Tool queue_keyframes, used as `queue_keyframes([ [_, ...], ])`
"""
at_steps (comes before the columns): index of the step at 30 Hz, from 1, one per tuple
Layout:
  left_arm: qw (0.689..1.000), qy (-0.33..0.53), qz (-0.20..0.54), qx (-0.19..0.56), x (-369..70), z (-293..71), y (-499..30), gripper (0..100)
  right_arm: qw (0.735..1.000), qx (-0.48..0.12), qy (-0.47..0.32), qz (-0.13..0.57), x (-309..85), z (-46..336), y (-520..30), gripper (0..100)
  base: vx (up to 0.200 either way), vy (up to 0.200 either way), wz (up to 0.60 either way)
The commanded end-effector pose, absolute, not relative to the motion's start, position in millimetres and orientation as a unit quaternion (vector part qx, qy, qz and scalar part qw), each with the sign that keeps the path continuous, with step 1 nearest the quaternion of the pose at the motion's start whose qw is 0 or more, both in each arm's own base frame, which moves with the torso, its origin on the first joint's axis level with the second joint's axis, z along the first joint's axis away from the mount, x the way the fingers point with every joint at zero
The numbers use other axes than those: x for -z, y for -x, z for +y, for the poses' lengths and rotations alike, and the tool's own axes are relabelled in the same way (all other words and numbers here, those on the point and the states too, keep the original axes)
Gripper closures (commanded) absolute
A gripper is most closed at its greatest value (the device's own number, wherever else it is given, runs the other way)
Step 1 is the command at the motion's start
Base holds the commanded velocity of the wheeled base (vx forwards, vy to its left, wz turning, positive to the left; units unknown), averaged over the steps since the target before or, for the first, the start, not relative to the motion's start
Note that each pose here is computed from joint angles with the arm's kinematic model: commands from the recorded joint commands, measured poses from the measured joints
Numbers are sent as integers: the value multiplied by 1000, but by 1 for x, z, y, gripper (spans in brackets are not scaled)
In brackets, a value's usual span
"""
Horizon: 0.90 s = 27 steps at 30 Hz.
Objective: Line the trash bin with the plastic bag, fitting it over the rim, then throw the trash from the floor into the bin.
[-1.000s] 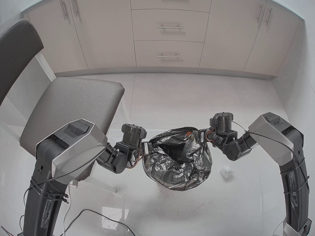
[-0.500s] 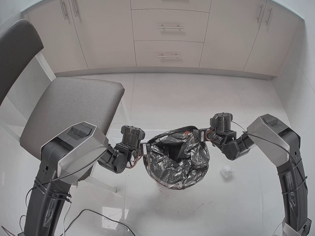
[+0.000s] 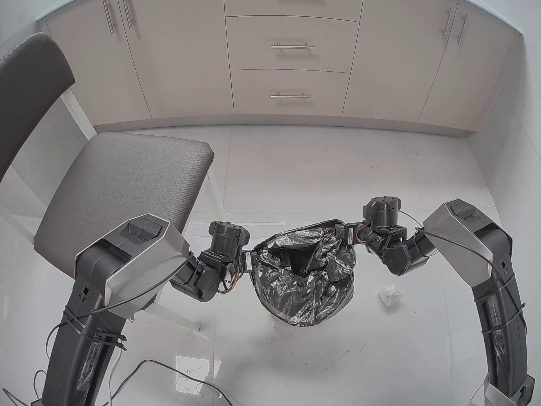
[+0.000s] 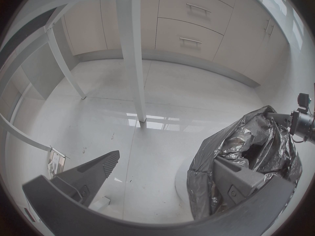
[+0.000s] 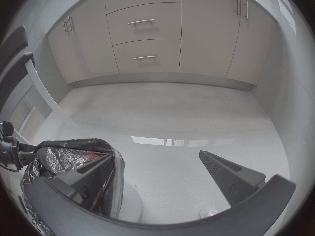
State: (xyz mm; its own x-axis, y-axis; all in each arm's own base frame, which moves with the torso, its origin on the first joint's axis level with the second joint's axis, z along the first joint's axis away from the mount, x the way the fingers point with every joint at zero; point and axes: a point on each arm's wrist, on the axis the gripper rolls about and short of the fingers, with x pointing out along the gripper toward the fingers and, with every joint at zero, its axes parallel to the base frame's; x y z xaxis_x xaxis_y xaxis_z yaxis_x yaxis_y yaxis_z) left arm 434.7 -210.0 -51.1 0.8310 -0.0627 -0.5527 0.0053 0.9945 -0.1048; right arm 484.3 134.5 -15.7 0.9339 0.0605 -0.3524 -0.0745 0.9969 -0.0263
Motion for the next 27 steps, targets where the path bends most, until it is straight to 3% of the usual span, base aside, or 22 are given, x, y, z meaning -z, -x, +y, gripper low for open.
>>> queue_keyframes([
  [1, 955, 48, 293, 17, 55, -210, -434, 0, 982, -29, 20, 183, 23, 130, -487, 0, 0, 0, 0],
  [15, 954, 51, 295, 9, 55, -204, -436, 0, 980, -20, 19, 196, 32, 121, -486, 0, 0, 0, 0],
  [27, 958, 72, 276, 28, 18, -217, -419, 0, 982, -25, 18, 187, -7, 124, -456, 0, 0, 0, 0],
])
